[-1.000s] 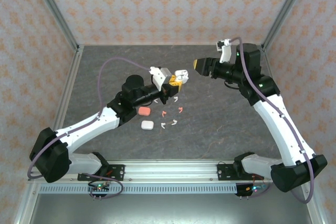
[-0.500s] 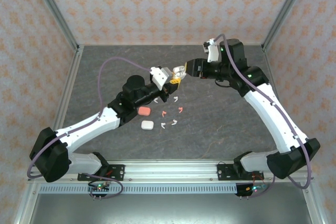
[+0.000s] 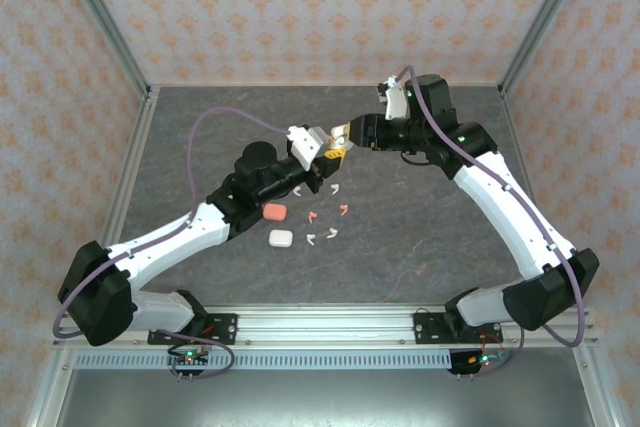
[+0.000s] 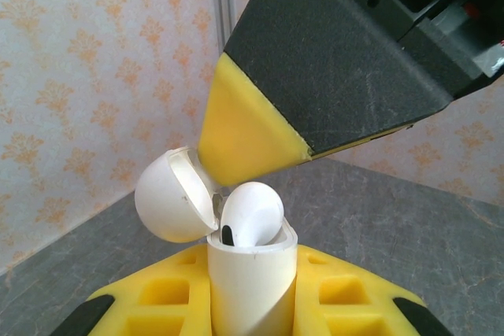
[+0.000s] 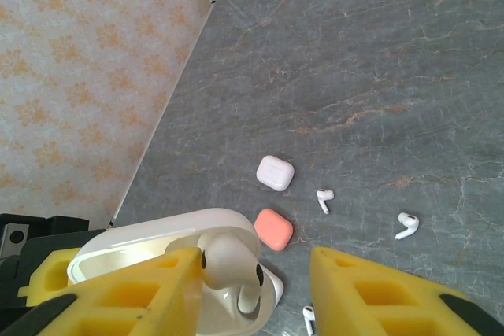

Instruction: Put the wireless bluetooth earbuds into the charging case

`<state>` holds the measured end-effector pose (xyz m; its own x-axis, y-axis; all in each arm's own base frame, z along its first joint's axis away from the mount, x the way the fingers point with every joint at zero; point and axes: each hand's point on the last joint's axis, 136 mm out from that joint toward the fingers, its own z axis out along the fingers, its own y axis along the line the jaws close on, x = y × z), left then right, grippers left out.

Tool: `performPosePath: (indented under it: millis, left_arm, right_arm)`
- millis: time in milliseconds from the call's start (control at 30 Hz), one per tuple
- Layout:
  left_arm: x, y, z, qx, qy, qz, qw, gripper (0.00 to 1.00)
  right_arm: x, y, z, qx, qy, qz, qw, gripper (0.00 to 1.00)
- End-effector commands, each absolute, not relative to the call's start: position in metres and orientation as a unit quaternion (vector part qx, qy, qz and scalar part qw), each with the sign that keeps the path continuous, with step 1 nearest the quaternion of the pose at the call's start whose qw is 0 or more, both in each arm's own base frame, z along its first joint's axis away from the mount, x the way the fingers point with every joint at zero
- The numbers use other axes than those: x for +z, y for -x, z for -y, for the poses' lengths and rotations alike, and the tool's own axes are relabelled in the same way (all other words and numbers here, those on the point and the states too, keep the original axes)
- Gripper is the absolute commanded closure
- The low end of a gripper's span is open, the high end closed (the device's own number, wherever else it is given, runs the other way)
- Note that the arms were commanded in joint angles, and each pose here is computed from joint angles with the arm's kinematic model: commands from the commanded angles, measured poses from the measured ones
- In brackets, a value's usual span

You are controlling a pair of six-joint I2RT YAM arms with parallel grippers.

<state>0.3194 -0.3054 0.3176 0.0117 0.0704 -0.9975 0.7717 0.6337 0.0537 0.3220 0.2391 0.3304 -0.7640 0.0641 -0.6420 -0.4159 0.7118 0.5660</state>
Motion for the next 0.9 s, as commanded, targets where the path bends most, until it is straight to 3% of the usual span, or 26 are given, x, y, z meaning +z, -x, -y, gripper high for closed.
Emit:
performPosePath:
  millis: [0, 100, 433, 867]
  left_arm:
    - [0.343, -0.313, 0.313, -0.290, -0.336, -0.616, 0.650, 1.00]
    - [0.342, -0.313, 0.314, -0.291, -0.337, -0.617, 0.649, 1.00]
    - [0.347, -0.310, 0.312, -0.305, -0.328, -0.611, 0.653, 1.00]
    - [0.351, -0.306, 0.311, -0.411, -0.331, -0.604, 0.598, 1.00]
  right_arm:
    - [0.351, -0.325, -0.244, 0.379, 0.111, -0.847, 0.355, 0.60]
    - [0.355, -0.325, -0.243, 0.381, 0.113, -0.844, 0.361, 0.61]
    - [0.358, -0.316, -0.241, 0.376, 0.133, -0.842, 0.363, 0.78]
    - [0.365, -0.297, -0.235, 0.378, 0.181, -0.821, 0.388, 0.80]
